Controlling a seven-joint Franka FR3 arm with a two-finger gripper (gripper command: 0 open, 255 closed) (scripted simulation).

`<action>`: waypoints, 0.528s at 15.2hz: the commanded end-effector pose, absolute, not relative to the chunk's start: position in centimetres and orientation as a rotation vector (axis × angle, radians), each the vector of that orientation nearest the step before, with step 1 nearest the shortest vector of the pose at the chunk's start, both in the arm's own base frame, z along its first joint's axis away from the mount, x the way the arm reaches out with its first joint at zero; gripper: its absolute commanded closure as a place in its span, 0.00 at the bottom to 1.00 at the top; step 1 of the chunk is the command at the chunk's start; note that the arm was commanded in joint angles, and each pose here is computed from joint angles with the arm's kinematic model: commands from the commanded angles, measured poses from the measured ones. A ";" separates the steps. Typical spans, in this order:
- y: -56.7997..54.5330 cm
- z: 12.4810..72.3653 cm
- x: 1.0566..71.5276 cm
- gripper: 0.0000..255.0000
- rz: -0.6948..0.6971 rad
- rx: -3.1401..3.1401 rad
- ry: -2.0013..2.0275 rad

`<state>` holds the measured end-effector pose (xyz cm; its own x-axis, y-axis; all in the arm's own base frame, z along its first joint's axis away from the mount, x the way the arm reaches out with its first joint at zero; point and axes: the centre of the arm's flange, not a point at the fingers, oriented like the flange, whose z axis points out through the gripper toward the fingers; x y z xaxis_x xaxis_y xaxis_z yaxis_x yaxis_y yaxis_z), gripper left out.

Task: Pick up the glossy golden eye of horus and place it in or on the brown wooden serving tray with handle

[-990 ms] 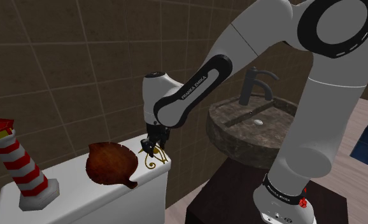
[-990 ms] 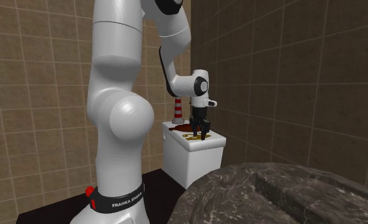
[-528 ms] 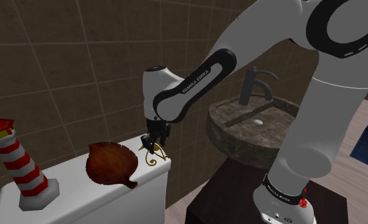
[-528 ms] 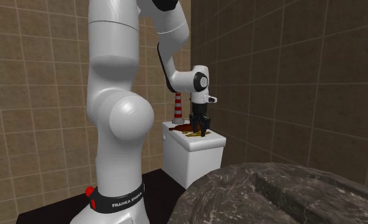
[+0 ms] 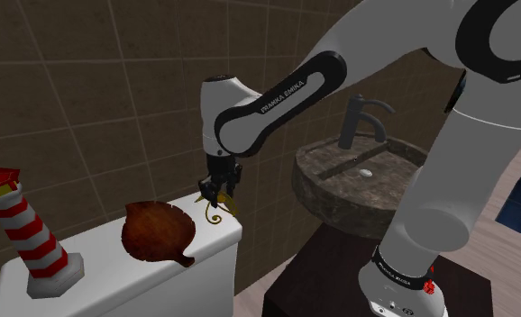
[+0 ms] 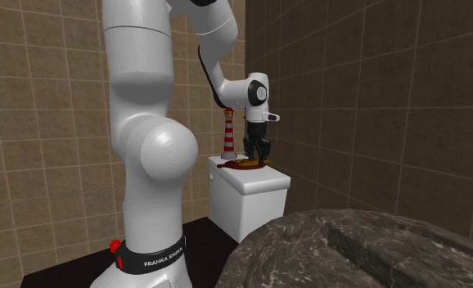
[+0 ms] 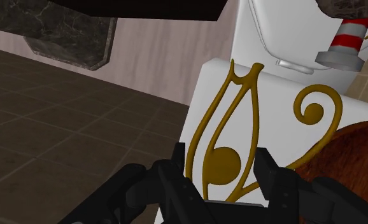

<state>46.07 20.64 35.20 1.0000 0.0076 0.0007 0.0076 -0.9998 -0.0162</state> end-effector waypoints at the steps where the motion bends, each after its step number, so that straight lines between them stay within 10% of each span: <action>1: 20.7 36.3 46.1 1.00 0.000 -3.126 -0.012; 8: 21.9 39.1 46.6 1.00 0.000 -3.126 -0.012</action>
<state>46.35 21.30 38.80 1.0000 0.0084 0.0006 0.0084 -0.9998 -0.0160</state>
